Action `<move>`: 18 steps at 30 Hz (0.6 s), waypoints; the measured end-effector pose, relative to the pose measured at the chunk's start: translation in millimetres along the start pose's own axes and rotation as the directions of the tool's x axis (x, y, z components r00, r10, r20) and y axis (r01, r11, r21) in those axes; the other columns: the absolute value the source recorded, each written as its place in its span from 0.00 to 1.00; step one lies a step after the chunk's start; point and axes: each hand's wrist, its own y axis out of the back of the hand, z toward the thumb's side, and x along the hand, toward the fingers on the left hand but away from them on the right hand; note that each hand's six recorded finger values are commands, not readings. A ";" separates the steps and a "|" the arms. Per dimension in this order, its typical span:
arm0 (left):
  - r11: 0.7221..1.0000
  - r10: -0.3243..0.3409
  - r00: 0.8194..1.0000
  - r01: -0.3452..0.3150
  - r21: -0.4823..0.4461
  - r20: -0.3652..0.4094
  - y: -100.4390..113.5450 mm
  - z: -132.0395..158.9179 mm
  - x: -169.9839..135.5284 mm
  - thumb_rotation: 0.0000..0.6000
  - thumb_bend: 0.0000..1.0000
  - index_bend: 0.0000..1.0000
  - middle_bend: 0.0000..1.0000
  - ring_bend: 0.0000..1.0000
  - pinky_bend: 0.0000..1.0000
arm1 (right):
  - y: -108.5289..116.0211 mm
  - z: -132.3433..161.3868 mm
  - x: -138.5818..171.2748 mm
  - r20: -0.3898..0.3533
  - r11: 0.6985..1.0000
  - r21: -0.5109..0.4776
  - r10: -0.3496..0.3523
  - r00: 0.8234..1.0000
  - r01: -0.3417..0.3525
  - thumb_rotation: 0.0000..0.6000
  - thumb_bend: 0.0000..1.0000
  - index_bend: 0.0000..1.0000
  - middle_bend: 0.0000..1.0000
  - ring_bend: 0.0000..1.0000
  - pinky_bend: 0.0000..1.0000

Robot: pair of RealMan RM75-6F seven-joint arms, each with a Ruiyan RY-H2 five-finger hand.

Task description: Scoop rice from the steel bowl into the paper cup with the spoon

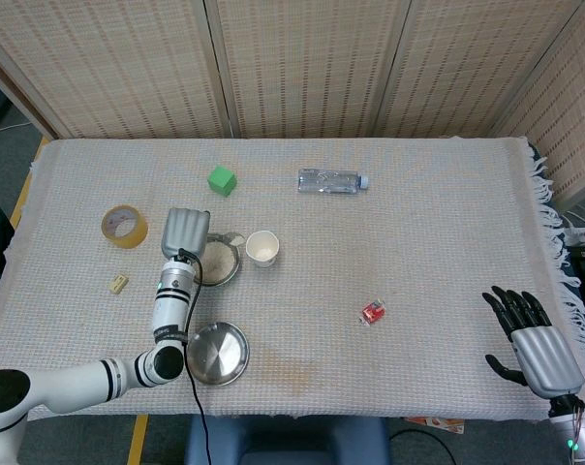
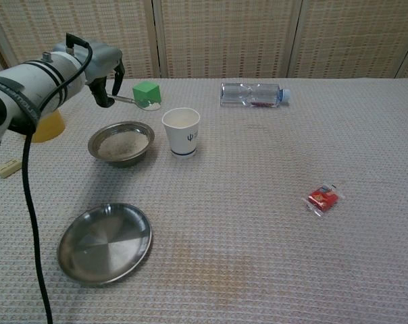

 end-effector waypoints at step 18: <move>0.993 0.062 0.998 -0.065 0.102 0.034 4.5 35.8 6.2 1.00 0.45 0.91 1.00 1.00 1.00 | 1.2 -7.8 -7.0 0.024 1.000 0.001 0.004 1.000 -0.004 1.00 0.15 0.00 0.00 0.00 0.00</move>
